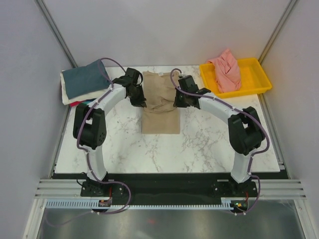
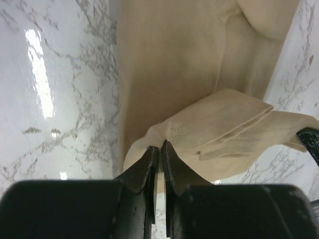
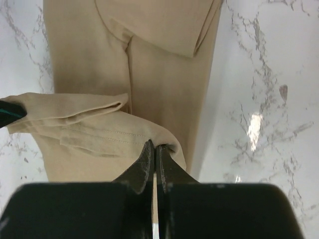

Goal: Fold and stack the t-shirts

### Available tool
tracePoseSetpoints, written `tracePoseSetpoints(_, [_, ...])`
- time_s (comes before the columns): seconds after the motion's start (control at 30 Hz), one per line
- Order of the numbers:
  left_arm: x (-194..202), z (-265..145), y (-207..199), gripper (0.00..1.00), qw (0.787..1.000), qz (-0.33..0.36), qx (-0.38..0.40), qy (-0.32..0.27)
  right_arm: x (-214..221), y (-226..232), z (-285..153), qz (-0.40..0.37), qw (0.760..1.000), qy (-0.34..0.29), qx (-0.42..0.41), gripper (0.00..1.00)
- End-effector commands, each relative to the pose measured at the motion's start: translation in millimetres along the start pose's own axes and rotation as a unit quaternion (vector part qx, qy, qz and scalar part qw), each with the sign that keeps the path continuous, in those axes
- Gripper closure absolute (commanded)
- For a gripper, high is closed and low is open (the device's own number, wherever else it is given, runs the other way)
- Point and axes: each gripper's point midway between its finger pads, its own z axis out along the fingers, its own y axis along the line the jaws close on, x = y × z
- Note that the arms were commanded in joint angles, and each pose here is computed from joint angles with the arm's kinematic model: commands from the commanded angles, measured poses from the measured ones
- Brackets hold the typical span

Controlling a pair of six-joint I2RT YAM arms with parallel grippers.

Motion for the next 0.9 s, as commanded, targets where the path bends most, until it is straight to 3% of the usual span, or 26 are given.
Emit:
tracePoseSetpoints(0.0, [-22,19,2,0.86,1.000,0.003,0.023,0.011,-21,2,23,0.003,1.000,-0.008,-0.017,1.00])
tracePoseSetpoints(0.03, [-21,26,8,0.84,1.000,-0.006,0.015,0.023,-33,-1,26,0.014,1.000,-0.014,-0.020,0.98])
tracePoseSetpoints(0.1, [-37,36,8,0.80,0.999,-0.019,0.028,0.030,-54,-10,40,0.028,0.999,-0.022,-0.022,0.80])
tracePoseSetpoints(0.13, [-41,37,10,0.72,0.999,-0.024,0.026,0.035,-62,-9,43,0.032,0.999,-0.021,-0.033,0.73])
tracePoseSetpoints(0.17, [-66,26,-1,0.68,0.999,-0.021,0.038,0.012,-68,-10,46,0.035,0.999,-0.018,-0.034,0.56])
tracePoseSetpoints(0.2, [-72,38,6,0.64,0.999,-0.030,0.034,0.023,-96,-13,52,0.042,0.998,-0.037,-0.036,0.49])
tracePoseSetpoints(0.23, [-98,17,-7,0.59,0.998,-0.027,0.049,0.001,-99,-17,52,0.044,0.998,-0.023,-0.030,0.43])
tracePoseSetpoints(0.3, [-114,15,-13,0.46,0.997,-0.031,0.072,0.003,-137,-14,46,0.046,0.997,-0.046,-0.035,0.38])
tracePoseSetpoints(0.33, [-132,-7,-26,0.41,0.995,-0.021,0.089,-0.026,-138,-14,40,0.044,0.998,-0.038,-0.033,0.35])
tracePoseSetpoints(0.47, [-129,-43,-31,0.38,0.995,-0.014,0.092,-0.045,-146,-5,7,0.024,0.997,-0.057,-0.052,0.31])
tracePoseSetpoints(0.57, [-95,-57,-22,0.38,0.996,-0.009,0.080,-0.030,-109,-11,-9,0.031,0.997,-0.041,-0.065,0.30])
tracePoseSetpoints(0.6, [-92,-58,-21,0.39,0.996,-0.005,0.084,-0.040,-74,-17,-15,0.042,0.997,-0.012,-0.070,0.29])
tracePoseSetpoints(0.63, [-59,-40,-4,0.39,0.997,-0.015,0.069,-0.004,-67,-17,-17,0.045,0.996,-0.018,-0.081,0.30])
tracePoseSetpoints(0.7, [-50,-61,-10,0.40,0.994,-0.005,0.098,-0.039,-19,-24,-23,0.067,0.993,0.020,-0.093,0.30])
tracePoseSetpoints(0.73, [-18,-48,7,0.40,0.996,-0.016,0.085,-0.007,-12,-24,-25,0.072,0.992,0.017,-0.104,0.29])
tracePoseSetpoints(0.8, [-1,-61,9,0.40,0.995,-0.014,0.096,-0.021,29,-31,-28,0.085,0.990,0.045,-0.107,0.30])
tracePoseSetpoints(0.87, [27,-48,24,0.40,0.996,-0.026,0.089,-0.009,46,-27,-31,0.092,0.987,0.049,-0.124,0.29])
